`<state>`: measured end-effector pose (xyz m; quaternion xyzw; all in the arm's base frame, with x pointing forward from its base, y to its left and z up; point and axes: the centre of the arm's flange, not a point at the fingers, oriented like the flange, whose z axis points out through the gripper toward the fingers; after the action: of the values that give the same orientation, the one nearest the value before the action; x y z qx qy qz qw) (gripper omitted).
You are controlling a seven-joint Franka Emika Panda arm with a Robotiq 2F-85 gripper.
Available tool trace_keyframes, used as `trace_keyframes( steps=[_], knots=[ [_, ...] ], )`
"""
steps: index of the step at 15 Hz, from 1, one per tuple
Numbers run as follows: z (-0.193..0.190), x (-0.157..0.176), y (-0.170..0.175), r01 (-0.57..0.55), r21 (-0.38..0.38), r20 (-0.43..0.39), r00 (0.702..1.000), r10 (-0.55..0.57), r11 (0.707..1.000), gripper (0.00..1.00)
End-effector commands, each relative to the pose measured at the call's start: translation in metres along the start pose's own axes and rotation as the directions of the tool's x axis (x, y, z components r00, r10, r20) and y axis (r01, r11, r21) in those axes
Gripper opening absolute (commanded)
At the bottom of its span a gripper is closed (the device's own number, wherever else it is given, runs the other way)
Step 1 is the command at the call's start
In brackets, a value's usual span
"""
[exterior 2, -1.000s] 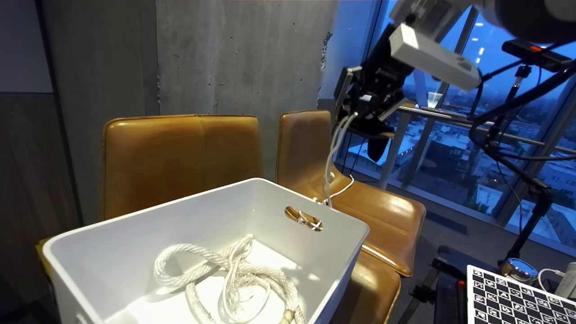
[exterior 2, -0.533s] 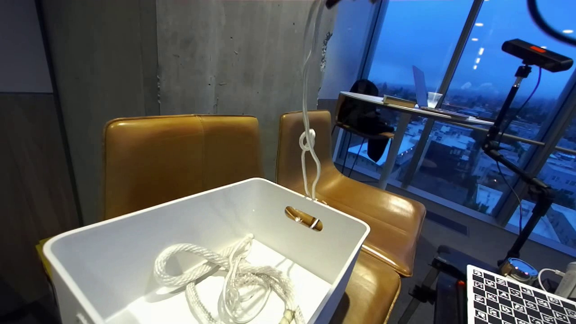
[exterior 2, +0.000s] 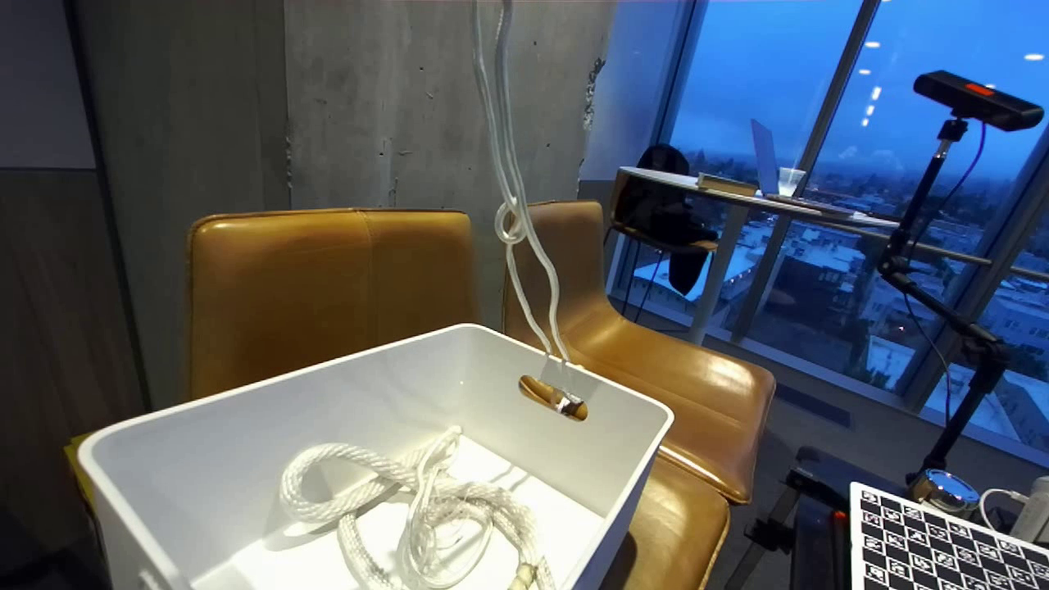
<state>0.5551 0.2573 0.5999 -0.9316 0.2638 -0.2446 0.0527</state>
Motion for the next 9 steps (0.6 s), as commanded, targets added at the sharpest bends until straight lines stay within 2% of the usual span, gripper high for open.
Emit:
trace_keyframes(
  steps=[1, 4, 9],
  knots=[
    [0.013, -0.003, -0.031, 0.044, -0.014, 0.034, 0.998, -0.043, 0.999, 0.03],
    [0.011, -0.024, -0.065, 0.088, 0.008, 0.049, 0.995, -0.089, 0.996, 0.03],
    [-0.02, -0.075, -0.135, 0.199, 0.057, 0.044, 0.978, -0.202, 0.978, 0.03]
  ],
)
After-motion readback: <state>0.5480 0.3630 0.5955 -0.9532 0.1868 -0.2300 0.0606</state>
